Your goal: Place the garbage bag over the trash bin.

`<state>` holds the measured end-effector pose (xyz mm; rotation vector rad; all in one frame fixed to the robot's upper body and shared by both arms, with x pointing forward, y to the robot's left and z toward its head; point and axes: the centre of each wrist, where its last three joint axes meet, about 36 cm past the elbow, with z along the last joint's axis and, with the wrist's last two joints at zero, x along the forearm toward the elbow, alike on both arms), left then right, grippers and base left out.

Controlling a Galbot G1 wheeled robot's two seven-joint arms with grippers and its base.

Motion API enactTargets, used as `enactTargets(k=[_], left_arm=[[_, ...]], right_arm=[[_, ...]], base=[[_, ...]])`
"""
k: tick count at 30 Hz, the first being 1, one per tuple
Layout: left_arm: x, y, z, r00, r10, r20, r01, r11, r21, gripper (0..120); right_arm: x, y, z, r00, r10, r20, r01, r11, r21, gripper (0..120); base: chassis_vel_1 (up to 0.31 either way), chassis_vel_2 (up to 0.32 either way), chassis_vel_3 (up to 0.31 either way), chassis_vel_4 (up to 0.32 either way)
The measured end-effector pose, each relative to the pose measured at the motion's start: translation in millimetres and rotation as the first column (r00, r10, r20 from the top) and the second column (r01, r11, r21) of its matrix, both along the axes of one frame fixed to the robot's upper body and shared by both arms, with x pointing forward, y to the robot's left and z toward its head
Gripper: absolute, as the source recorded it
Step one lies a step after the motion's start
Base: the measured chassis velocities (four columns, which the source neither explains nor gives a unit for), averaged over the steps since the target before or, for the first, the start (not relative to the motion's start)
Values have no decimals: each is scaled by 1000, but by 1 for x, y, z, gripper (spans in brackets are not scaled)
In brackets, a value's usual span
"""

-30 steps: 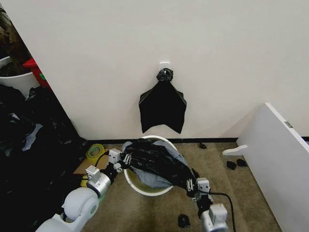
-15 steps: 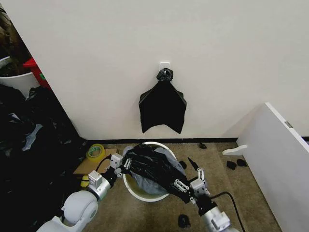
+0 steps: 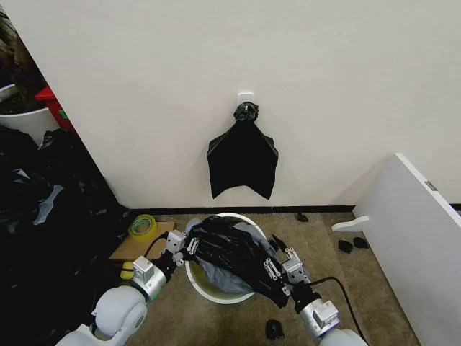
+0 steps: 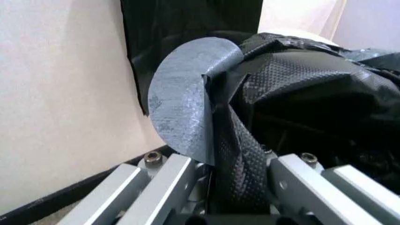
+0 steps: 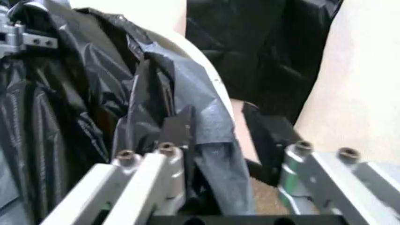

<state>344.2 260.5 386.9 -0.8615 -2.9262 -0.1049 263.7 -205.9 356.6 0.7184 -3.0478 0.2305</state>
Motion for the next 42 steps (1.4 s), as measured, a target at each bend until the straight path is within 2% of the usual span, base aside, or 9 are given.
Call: enactTargets(k=[1,6,12,15,21,23,27,36,42], left_arm=[[0,0,0,1000,0,0,0,1000,-1,4],[0,-1,0,1000,-1,-2,1,1000,-3,4],[0,-1,0,1000,-1,-5,1,1000,-3,4],[-1,-1,0,1000,-13,-5,13,1000,-1,4],[-2,4,-2,997,-80,19,80,996,32,4],[-1,9,-5,988,-146,48,143,988,61,4],[5,16,-8,973,-216,85,208,974,94,4],[11,30,-9,955,-259,144,244,963,112,4],[18,41,1,944,-277,180,272,961,51,4]], right_arm=[[0,-1,1,1000,6,-10,-6,1000,4,19],[1,-3,2,1000,18,-24,-18,1000,4,1],[3,-4,2,1000,23,-10,-23,1000,8,0],[12,-7,3,999,29,41,-29,1000,0,0],[38,-25,10,991,33,128,-35,999,12,0],[49,-37,8,988,52,146,-58,998,37,0],[54,-46,4,991,41,128,-50,996,72,0],[62,-56,-7,998,-20,64,16,997,72,0],[68,-70,-36,998,-57,-11,57,997,45,0]], base=[[0,0,0,0],[0,0,0,0],[0,0,0,0],[0,0,0,0],[0,0,0,0],[0,0,0,0],[0,0,0,0],[0,0,0,0],[0,0,0,0]])
